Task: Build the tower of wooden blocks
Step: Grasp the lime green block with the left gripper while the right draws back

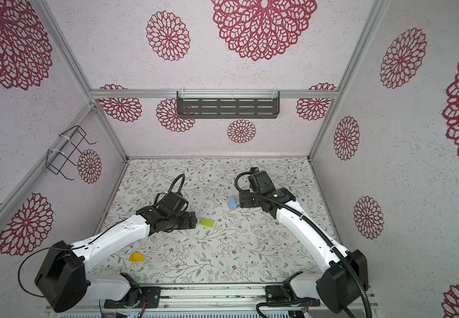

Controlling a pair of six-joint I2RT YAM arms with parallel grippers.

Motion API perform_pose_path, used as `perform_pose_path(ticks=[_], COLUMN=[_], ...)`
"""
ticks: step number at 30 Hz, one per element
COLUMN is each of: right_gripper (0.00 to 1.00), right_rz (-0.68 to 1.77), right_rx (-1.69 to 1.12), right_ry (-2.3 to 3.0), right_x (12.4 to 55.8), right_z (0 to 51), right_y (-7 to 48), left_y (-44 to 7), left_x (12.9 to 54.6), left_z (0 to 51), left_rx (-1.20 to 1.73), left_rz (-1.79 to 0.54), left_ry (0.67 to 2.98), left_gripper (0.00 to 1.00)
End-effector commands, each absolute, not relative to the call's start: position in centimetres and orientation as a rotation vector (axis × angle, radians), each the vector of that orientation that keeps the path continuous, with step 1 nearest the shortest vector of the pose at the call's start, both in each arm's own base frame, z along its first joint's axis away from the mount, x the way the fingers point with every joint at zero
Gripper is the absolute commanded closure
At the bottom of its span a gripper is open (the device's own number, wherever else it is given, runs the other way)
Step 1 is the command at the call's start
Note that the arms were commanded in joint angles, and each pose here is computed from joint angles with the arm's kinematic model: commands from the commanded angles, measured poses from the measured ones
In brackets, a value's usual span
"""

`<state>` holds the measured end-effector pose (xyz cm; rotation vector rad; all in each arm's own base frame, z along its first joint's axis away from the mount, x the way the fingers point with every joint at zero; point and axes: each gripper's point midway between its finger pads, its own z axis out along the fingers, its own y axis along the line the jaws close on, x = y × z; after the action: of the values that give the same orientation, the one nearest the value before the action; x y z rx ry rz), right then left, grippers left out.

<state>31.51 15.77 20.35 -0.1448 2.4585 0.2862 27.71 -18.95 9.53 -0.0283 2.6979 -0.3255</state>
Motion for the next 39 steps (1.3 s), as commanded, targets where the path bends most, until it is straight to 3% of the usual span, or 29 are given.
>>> perform_pose_path(ticks=[1, 6, 11, 20, 34, 39], right_gripper=[0.21, 0.26, 0.3, 0.41, 0.38, 0.34], right_rz=[0.353, 0.342, 0.365, 0.377, 0.351, 0.34], right_rx=[-0.148, -0.155, -0.144, -0.149, -0.148, -0.146], right_ry=[2.406, 2.446, 2.468, 2.481, 2.49, 2.501], right_x=[31.2, 29.9, 29.2, 28.3, 28.2, 28.1], right_z=[20.7, 18.8, 18.7, 18.7, 18.9, 18.3], right_y=[15.4, 14.7, 14.8, 14.9, 14.9, 14.7], left_y=[-19.0, -19.6, -20.5, -21.7, -25.3, -26.3], left_x=[27.9, 28.7, 29.7, 32.0, 32.8, 32.3], left_z=[8.3, 6.9, 6.0, 3.8, 2.2, 2.4], left_rx=[-0.001, -0.003, 0.007, -0.007, -0.027, 0.008], left_rz=[-0.248, -0.213, -0.215, -0.211, -0.367, -0.359], left_ry=[2.743, 2.762, 2.777, 2.785, 2.792, 2.785], left_gripper=[0.22, 0.35, 0.37, 0.5, 0.49, 0.32])
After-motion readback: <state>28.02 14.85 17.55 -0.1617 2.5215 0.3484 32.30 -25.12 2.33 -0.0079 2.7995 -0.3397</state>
